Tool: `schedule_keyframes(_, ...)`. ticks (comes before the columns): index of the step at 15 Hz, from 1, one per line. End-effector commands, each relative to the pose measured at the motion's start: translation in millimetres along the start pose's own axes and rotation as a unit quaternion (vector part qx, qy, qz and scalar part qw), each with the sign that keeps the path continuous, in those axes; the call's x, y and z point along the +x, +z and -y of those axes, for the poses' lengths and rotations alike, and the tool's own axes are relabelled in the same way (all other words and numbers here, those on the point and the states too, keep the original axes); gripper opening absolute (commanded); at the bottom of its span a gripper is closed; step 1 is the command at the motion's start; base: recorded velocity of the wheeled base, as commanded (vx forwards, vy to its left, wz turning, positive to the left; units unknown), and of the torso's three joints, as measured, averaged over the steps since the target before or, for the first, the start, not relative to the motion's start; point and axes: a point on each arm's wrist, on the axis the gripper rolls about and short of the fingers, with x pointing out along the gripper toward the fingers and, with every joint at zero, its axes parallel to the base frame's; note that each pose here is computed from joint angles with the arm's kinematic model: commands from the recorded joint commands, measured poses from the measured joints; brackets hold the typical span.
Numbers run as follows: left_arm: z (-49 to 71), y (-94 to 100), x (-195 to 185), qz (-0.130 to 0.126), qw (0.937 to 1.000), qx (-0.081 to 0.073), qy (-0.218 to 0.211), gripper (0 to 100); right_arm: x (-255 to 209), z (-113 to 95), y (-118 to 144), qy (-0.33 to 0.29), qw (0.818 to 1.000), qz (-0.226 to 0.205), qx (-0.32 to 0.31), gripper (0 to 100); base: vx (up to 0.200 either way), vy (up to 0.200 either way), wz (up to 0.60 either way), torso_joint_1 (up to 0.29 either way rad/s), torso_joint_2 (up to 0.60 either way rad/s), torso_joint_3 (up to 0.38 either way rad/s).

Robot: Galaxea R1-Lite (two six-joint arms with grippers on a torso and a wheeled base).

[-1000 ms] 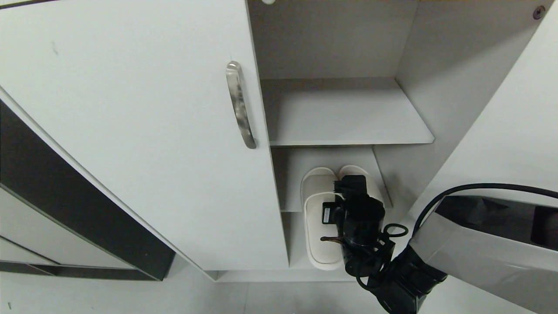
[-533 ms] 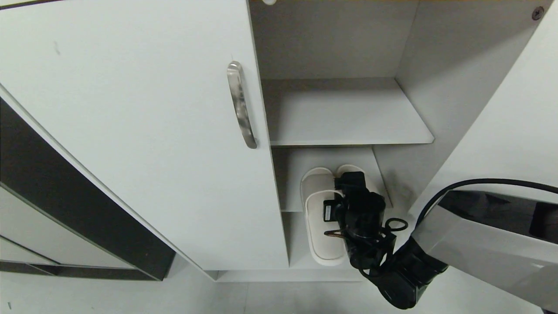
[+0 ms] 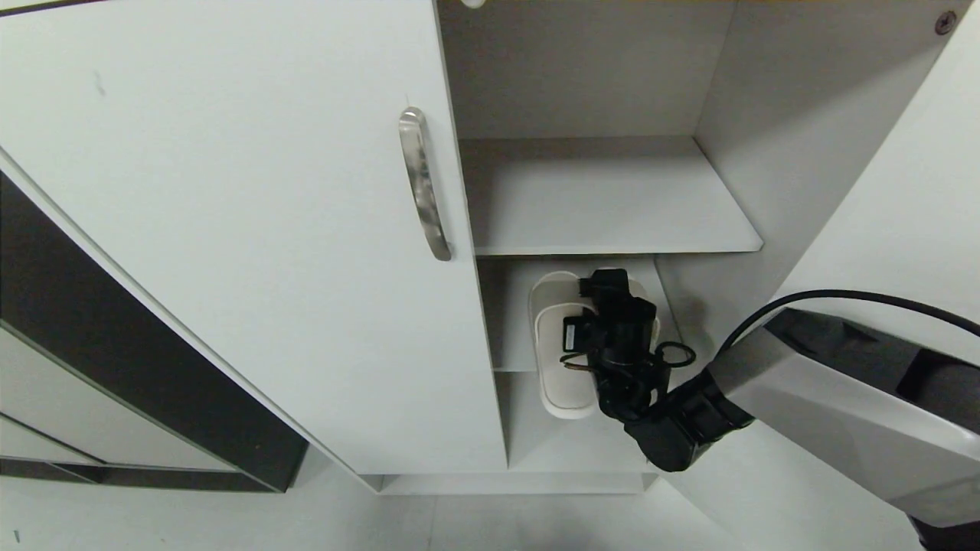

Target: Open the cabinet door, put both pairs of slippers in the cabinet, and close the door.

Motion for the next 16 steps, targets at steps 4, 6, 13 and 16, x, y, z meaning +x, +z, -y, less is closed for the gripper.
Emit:
schedule_keyframes(4, 0.0, 0.0, 0.1, -0.001, 1.0000, -0.001, 0.000, 0, 24.9, -1.6, 17.4, -0.010, 1.000, 0.011, 0.005, 0, 0.000, 0.000, 0.00, 0.000, 0.00, 0.000)
schedule_keyframes(6, 0.0, 0.0, 0.1, -0.001, 1.0000, -0.001, 0.000, 0, 34.3, -3.6, 20.0, -0.015, 1.000, 0.023, 0.008, 0, 0.000, 0.000, 0.00, 0.000, 0.00, 0.000)
schedule_keyframes(13, 0.0, 0.0, 0.1, -0.001, 1.0000, -0.001, 0.000, 0, 47.1, -3.8, 17.6, -0.022, 0.999, 0.024, 0.003, 0, 0.000, 0.000, 0.00, 0.000, 0.00, 0.000)
schedule_keyframes(16, 0.0, 0.0, 0.1, -0.001, 1.0000, -0.001, 0.000, 0, 47.6, -4.1, 16.7, -0.022, 0.999, 0.024, -0.003, 0, 0.000, 0.000, 0.00, 0.000, 0.00, 0.000)
